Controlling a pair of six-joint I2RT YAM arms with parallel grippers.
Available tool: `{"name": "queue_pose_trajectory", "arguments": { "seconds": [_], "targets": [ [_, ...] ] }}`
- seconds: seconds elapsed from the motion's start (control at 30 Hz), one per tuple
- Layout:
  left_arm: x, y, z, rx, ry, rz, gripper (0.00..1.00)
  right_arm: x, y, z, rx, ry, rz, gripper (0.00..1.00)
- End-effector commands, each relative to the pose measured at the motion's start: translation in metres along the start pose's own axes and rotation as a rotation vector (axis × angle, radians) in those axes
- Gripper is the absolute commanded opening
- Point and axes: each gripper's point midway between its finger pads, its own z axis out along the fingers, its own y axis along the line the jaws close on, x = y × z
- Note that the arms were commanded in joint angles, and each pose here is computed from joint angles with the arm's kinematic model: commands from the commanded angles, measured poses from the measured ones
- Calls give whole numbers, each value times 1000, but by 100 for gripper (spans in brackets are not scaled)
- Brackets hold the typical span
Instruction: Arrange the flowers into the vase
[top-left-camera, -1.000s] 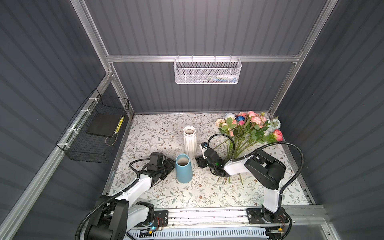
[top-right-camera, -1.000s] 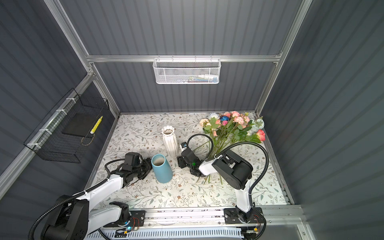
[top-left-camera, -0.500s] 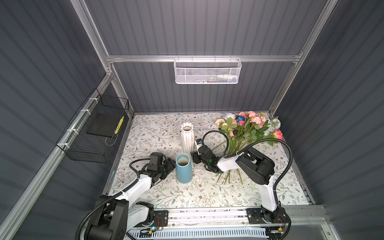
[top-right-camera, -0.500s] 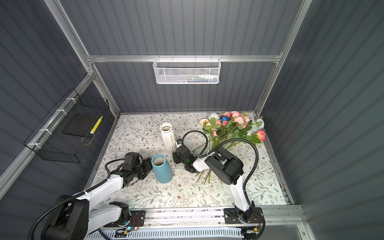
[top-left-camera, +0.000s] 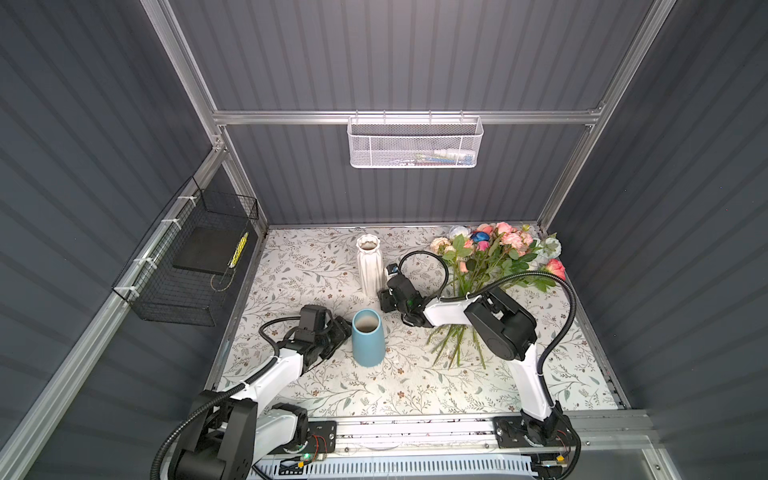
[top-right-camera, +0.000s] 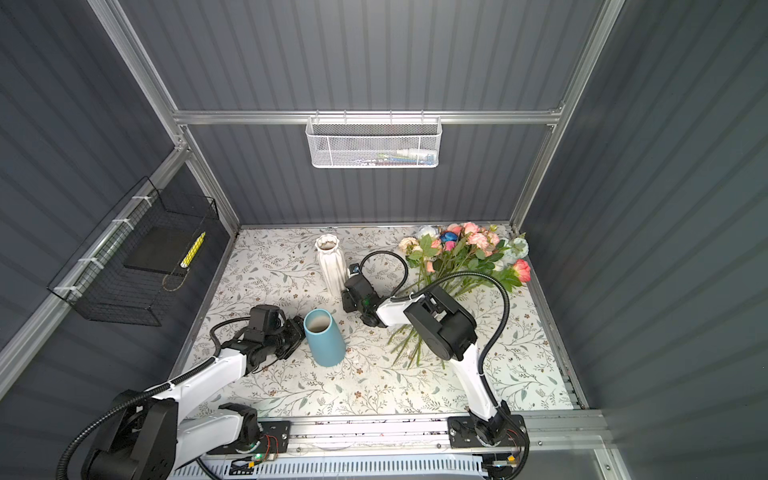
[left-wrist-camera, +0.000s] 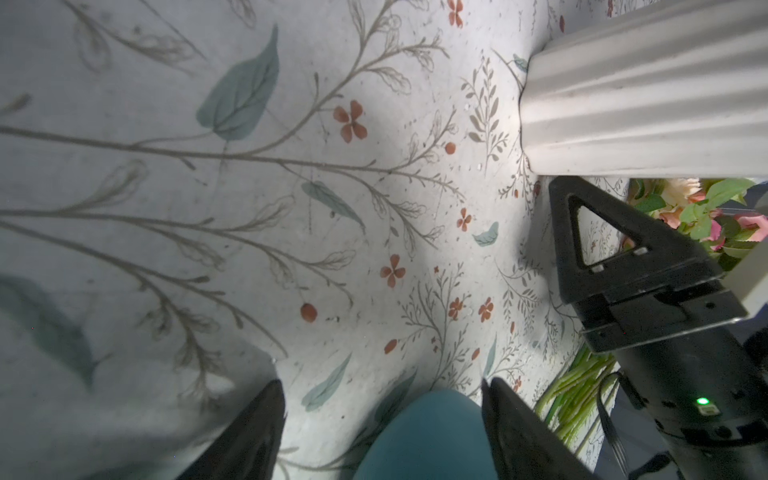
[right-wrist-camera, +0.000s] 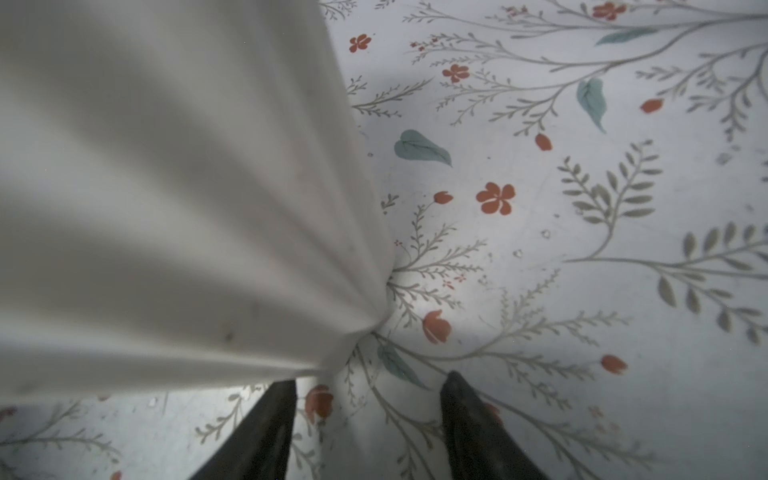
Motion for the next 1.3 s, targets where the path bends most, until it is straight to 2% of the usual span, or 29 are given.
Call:
{"name": "queue_pose_trajectory", "arguments": {
  "seconds": [0.0,0.27,0.63,0.73,0.8,0.93,0.97,1.0,1.07,1.13,1.27],
  "targets": [
    [14,3,2,13,54,6,77,22,-12,-12,25,49,33,71],
    [32,-2,3,-1,63,17,76,18,-51,-83,112,-52,138,75],
    [84,-50,23,4,114,174,76,24,-109,-150,218,-91,261,75],
    [87,-55,22,-13,120,199,76,20,-127,-168,245,-93,308,76],
    [78,-60,10,-12,78,222,77,15,-138,-178,265,-92,332,78],
    [49,-75,-34,8,-70,293,81,8,-164,-192,287,-46,414,80],
    [42,-79,-47,19,-111,309,93,9,-171,-193,286,-12,443,80],
    [36,-82,-57,27,-144,322,99,10,-177,-194,282,19,465,80],
    [25,-89,-79,50,-208,348,100,15,-190,-196,281,94,507,80],
    [17,-95,-96,76,-260,357,100,17,-200,-197,300,117,522,79],
    [7,-110,-119,164,-341,381,100,6,-208,-199,325,101,521,73]
  ]
}}
